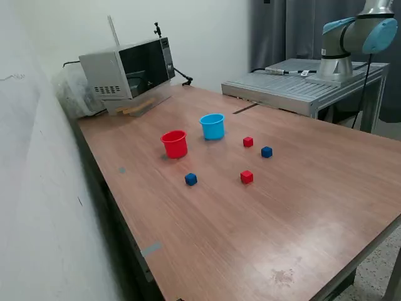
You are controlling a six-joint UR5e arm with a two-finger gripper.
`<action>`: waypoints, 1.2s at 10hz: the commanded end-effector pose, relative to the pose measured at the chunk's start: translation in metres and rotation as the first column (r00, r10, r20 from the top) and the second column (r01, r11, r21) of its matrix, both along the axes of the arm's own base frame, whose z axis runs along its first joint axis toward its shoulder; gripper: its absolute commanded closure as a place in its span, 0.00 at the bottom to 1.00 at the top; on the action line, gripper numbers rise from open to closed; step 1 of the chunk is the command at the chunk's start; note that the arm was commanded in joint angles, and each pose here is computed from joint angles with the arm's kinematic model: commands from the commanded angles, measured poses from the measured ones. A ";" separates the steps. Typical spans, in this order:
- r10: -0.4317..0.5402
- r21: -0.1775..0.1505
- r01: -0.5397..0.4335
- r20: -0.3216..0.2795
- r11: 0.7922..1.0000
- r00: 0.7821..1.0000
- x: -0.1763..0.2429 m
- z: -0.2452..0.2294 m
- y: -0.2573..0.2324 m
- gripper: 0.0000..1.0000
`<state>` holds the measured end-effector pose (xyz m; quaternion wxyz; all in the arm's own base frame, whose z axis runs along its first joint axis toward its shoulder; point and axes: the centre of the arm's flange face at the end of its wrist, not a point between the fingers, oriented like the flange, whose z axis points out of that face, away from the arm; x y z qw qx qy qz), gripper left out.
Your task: Place red objects in the red bin, and blue objects in the blue bin.
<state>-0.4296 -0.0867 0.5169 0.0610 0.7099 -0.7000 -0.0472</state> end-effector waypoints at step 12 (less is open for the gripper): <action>-0.030 -0.085 0.033 0.035 0.996 0.999 -0.160 -0.295 0.004 0.00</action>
